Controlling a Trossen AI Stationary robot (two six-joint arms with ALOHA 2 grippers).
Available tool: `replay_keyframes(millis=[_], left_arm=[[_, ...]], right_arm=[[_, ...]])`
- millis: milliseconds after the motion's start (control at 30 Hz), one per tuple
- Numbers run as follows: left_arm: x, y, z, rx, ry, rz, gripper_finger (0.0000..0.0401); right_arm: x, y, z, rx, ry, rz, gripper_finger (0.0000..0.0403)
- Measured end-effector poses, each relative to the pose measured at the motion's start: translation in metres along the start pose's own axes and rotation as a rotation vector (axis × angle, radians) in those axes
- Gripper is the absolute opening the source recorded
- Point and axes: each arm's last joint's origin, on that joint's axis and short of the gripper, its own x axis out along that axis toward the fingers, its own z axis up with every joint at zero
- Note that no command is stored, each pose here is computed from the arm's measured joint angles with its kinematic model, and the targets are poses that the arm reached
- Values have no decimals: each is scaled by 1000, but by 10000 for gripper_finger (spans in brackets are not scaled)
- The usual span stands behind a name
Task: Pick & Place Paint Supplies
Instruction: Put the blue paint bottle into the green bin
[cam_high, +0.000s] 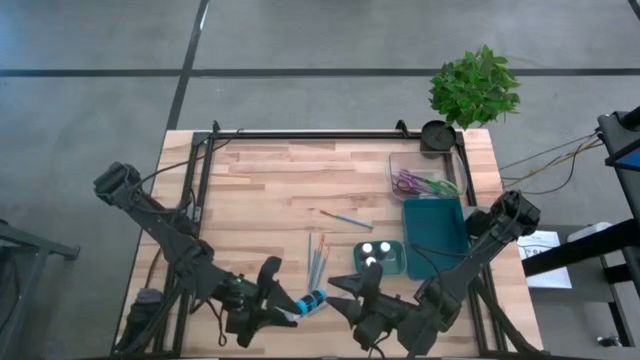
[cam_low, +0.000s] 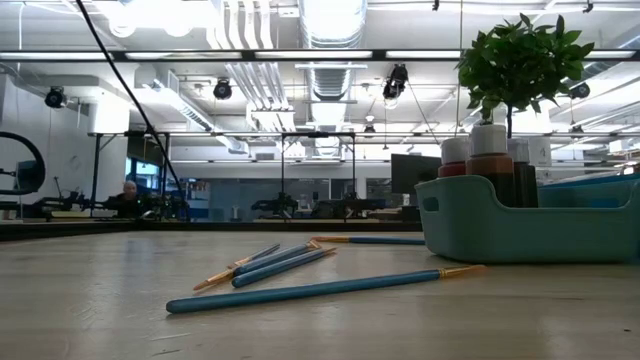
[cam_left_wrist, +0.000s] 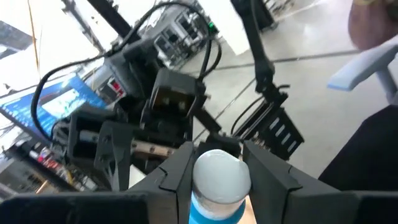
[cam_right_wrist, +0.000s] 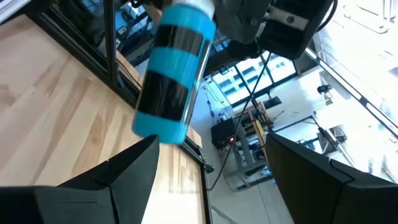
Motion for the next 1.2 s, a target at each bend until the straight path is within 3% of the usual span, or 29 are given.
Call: replay_keyframes(millis=[267, 533, 1200], left_arm=[[6, 10, -5, -23, -69, -27, 116], [-2, 14, -9, -75, 44, -22, 116], [-9, 10, -16, -80, 160, -32, 116]], right_arm=[[5, -3, 1, 1, -22, -4, 292], [-2, 0, 1, -74, 23, -44, 292], [-14, 3, 3, -81, 41, -55, 291]])
